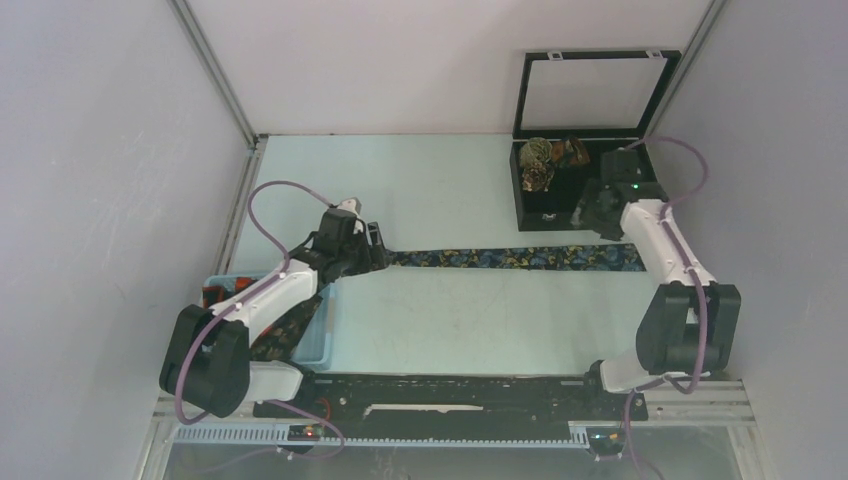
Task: Roll the ties
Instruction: Flatten out the tie at the center of the board, then move the bin to the corner of the board, then roll the tie at the center of the board.
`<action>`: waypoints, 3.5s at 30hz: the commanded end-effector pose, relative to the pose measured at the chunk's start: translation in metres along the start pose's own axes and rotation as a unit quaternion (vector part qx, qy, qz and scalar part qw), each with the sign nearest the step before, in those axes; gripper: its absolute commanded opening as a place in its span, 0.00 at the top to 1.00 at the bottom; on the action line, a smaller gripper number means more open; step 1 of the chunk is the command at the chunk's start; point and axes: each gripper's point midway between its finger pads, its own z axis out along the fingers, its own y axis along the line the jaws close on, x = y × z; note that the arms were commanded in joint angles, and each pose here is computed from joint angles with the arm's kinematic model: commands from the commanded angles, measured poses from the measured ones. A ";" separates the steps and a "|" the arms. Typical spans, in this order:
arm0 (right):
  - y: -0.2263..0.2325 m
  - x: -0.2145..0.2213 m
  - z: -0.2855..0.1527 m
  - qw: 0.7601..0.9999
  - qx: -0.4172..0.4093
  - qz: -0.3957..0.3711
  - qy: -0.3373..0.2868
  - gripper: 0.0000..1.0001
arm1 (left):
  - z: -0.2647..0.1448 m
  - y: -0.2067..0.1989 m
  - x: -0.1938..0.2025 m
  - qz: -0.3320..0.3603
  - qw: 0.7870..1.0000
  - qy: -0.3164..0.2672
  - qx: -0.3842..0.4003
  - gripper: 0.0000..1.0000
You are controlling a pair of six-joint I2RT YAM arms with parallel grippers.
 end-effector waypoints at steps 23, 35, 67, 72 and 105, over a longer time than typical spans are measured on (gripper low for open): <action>0.143 0.146 -0.042 0.967 -0.156 -0.203 0.011 0.41 | -0.029 0.002 0.013 0.005 0.996 0.087 -0.022 0.50; 0.146 0.150 -0.050 0.963 -0.170 -0.207 0.015 0.42 | -0.058 0.071 0.076 -0.054 0.975 0.112 -0.187 0.56; 0.134 0.152 -0.052 0.959 -0.181 -0.220 0.004 0.42 | -0.060 0.058 -0.028 -0.051 0.995 -0.045 -0.079 0.40; 0.129 0.153 -0.048 0.959 -0.175 -0.224 0.005 0.42 | -0.029 0.039 -0.044 -0.026 0.999 -0.009 -0.041 0.38; 0.130 0.159 -0.049 0.955 -0.191 -0.227 0.013 0.42 | 0.037 0.025 -0.040 0.027 0.994 0.106 -0.002 0.89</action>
